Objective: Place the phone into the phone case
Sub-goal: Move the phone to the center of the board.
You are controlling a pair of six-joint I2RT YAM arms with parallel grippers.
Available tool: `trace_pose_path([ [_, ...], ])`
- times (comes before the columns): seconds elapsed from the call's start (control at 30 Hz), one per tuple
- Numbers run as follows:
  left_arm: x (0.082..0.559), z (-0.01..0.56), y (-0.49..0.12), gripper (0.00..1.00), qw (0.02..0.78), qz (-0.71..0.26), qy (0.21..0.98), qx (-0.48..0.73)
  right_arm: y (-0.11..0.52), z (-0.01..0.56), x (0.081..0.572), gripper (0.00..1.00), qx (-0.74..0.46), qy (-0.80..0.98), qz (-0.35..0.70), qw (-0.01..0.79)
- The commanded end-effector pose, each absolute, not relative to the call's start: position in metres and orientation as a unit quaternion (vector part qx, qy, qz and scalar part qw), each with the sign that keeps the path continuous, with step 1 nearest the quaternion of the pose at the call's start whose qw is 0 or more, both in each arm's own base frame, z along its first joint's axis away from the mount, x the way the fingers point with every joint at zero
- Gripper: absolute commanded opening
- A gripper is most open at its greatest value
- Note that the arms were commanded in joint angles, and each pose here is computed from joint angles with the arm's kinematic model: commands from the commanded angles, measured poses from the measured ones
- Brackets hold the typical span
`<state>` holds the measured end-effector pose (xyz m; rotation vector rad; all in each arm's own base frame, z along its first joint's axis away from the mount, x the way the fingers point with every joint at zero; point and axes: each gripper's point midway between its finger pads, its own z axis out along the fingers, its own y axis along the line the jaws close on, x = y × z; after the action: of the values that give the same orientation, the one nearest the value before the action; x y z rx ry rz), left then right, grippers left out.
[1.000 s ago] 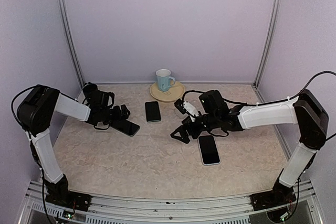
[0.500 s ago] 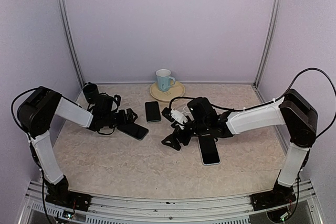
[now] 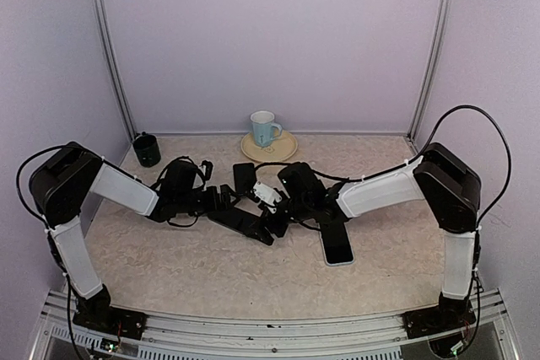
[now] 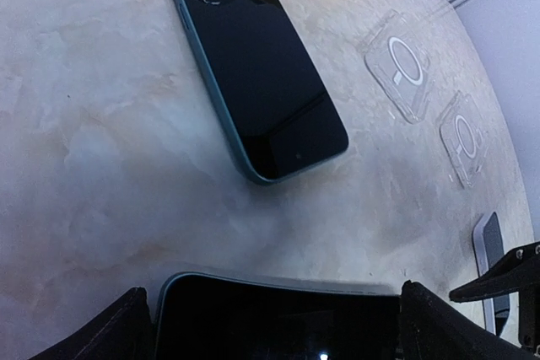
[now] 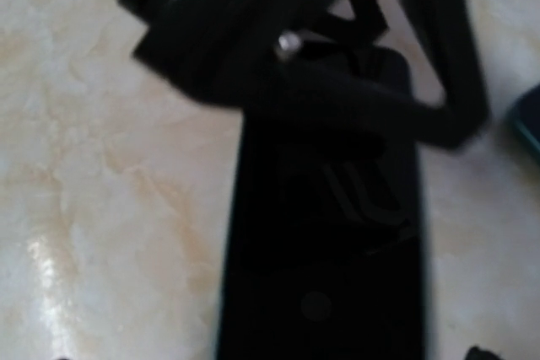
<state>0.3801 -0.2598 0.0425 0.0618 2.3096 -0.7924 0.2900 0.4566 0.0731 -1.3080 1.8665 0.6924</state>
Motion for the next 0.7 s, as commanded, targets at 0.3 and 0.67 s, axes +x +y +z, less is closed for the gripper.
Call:
trace_pose_path([
  [0.3, 0.351, 0.035, -0.261, 0.99, 0.299, -0.308, 0.903, 0.019, 0.462, 0.027, 0.287, 1.0, -0.537, 0.729, 0.24, 0.35],
  [0.67, 0.354, 0.043, -0.259, 0.99, 0.311, -0.303, 0.9, 0.023, 0.453, 0.015, 0.295, 1.0, -0.545, 0.728, 0.23, 0.347],
])
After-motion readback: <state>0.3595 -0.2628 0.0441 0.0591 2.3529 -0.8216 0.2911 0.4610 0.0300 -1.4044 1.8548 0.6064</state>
